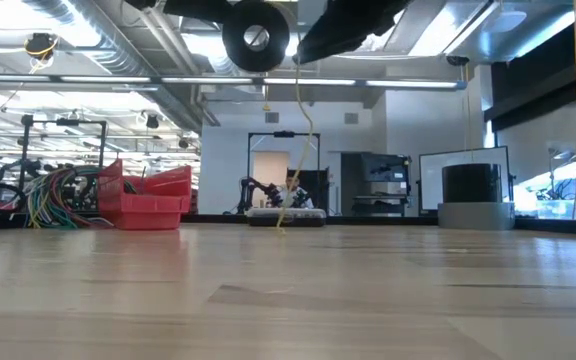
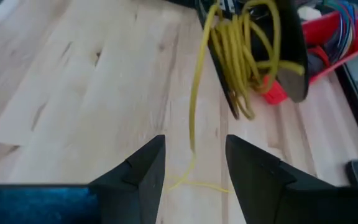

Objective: Coil cords
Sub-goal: Uncoil the yellow wire from the spool

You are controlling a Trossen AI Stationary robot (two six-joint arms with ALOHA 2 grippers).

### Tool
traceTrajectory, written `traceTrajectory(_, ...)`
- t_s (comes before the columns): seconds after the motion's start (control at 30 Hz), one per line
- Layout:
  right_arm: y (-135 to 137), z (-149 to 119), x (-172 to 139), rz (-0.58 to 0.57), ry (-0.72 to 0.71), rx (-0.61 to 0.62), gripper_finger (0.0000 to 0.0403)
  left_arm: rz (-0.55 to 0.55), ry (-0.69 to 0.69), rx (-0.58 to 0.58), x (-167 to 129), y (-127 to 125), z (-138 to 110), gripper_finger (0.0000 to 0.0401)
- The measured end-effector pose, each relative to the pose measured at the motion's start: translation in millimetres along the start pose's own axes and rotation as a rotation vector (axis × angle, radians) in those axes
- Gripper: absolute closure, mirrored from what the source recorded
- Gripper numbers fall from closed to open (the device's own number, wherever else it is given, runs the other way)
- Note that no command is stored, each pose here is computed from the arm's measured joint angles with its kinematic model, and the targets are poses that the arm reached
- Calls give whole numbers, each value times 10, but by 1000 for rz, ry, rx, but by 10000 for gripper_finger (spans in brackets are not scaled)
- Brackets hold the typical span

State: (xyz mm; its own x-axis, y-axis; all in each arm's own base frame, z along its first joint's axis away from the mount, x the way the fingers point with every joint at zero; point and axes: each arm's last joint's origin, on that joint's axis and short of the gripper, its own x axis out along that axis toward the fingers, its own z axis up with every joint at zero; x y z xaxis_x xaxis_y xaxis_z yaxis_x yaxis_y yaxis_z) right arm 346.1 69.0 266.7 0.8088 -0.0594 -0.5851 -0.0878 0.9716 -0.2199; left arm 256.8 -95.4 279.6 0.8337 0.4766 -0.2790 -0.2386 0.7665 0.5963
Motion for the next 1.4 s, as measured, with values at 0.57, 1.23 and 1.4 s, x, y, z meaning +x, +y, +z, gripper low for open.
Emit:
traceTrajectory(0.57,21,4,5,51,-11,-63,392,2,1,-4,5,4,-1,400)
traceTrajectory(1.23,184,29,-32,113,-39,-166,398,87,-75,-354,145,194,89,400)
traceTrajectory(1.4,87,-59,-13,14,62,-138,395,77,-97,-329,106,169,123,400)
